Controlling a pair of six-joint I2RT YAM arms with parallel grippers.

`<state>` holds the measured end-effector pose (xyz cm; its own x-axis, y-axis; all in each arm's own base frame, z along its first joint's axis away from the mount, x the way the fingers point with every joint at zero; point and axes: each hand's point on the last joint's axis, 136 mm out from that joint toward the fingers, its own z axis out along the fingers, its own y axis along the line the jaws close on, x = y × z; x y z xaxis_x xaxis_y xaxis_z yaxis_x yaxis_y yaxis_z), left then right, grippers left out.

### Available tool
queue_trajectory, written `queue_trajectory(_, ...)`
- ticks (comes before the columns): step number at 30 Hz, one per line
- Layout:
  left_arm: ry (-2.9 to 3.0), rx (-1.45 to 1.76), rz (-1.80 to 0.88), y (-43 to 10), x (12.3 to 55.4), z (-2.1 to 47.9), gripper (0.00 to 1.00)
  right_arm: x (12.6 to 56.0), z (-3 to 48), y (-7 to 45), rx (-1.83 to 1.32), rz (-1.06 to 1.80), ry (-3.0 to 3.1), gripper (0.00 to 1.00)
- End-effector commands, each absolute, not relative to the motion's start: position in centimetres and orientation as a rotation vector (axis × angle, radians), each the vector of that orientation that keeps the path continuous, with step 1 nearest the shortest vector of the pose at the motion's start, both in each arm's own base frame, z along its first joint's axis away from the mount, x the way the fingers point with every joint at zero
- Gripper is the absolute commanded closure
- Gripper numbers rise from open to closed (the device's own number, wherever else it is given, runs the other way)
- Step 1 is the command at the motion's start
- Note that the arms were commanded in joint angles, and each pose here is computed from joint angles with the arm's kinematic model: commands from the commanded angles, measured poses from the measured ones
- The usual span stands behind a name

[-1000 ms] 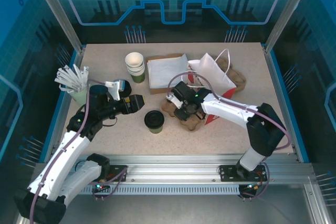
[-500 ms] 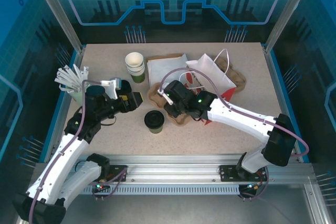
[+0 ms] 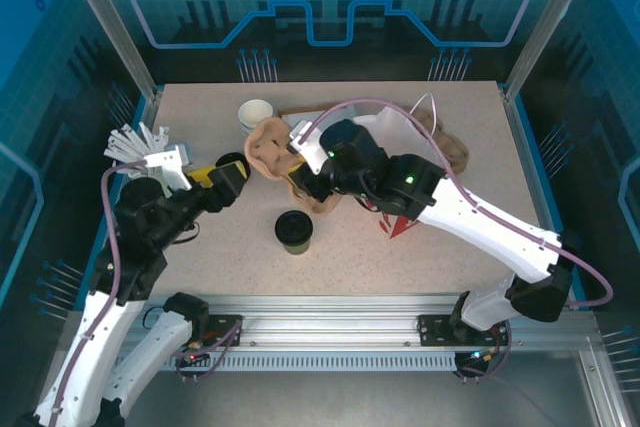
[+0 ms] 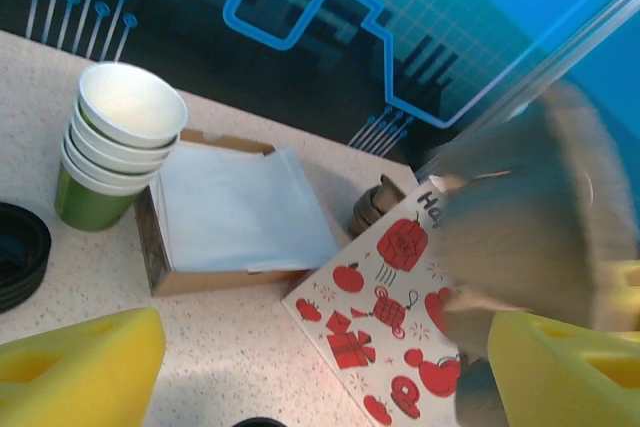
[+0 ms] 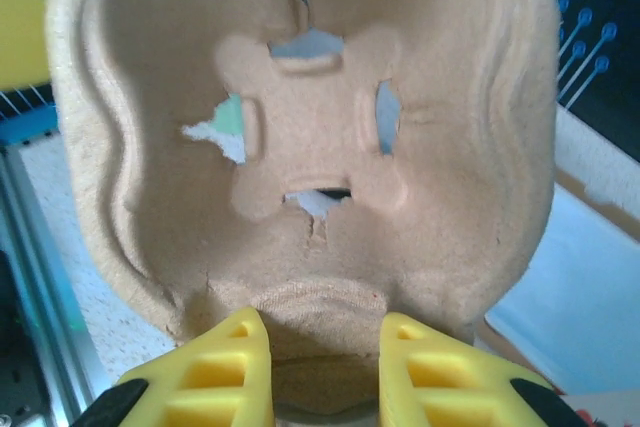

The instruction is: Pack the takeout coffee

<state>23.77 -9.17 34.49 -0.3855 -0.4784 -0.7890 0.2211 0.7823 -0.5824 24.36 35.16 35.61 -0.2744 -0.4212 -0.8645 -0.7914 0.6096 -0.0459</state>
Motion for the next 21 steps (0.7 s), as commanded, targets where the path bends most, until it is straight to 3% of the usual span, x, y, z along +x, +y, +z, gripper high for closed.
queue_trajectory(1, 1.825, -0.206, -0.707, -8.5, 23.9, 35.1, 0.16, 24.2, 40.8, 32.4, -0.914, 0.562, 1.811, 0.78)
queue_trajectory(8, 1.838, -0.124, -0.845, -11.8, 26.3, 36.9, 0.18, 26.6, 44.5, 26.2, -0.76, 0.517, 1.789, 0.77)
queue_trajectory(13, 1.857, 0.054, -0.9, -16.5, 28.5, 38.1, 0.18, 28.9, 43.9, 21.1, -0.647, 0.368, 1.856, 0.77)
queue_trajectory(21, 1.992, 0.452, -0.811, -24.9, 34.4, 35.2, 0.22, 30.6, 42.2, 16.1, -0.531, 0.191, 1.926, 0.77)
